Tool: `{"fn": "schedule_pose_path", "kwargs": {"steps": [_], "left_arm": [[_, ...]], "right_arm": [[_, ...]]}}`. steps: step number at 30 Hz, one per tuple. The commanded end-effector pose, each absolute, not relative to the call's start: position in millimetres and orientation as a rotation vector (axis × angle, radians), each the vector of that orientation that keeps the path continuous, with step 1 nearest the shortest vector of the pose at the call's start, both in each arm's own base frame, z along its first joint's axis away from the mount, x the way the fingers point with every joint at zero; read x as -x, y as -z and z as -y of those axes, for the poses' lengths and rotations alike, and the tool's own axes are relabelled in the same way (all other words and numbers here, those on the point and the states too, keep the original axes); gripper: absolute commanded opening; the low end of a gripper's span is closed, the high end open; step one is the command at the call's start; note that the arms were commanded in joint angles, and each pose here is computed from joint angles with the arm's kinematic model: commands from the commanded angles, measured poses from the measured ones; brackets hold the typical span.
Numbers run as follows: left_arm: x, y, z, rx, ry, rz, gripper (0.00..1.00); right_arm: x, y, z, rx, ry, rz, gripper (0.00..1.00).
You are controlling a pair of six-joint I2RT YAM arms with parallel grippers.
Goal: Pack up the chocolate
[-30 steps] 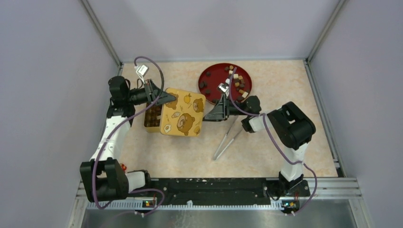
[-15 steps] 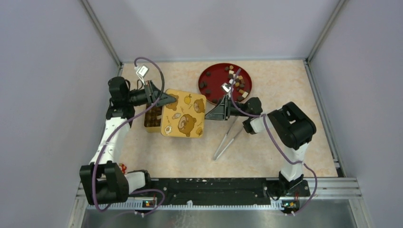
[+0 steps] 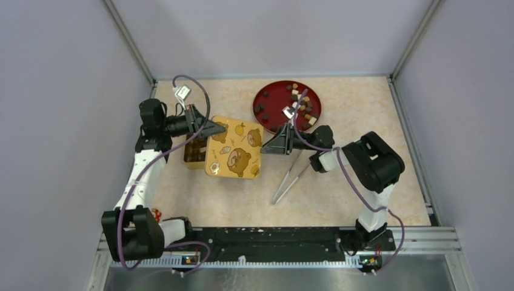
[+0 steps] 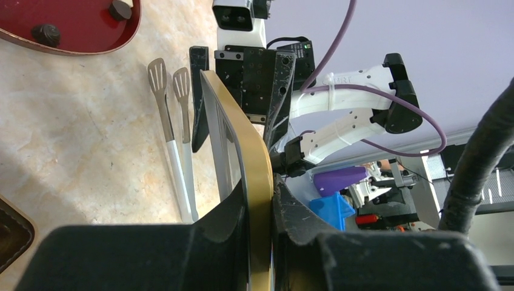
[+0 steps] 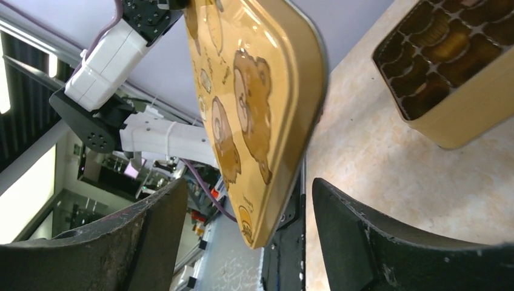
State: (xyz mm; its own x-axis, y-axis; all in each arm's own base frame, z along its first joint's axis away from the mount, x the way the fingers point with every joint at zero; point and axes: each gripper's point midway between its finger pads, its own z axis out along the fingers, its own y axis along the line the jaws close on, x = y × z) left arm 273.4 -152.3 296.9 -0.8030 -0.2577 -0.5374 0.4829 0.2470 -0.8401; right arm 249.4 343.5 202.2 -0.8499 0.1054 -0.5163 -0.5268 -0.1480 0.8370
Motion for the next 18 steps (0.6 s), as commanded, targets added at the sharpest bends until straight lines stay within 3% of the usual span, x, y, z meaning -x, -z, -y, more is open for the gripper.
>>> {"fn": "schedule_pose_path", "kwargs": {"steps": [1, 18], "left_arm": [[-266.8, -322.5, 153.3, -0.31, 1.586, -1.854, 0.02], [-269.2, -316.6, 153.1, -0.292, 1.593, -1.857, 0.05]], "right_arm": [[-243.2, -235.6, -359.1, 0.59, -2.033, -1.509, 0.72], [-233.7, -246.4, -369.9, 0.644, -2.127, -1.439, 0.28]]}}
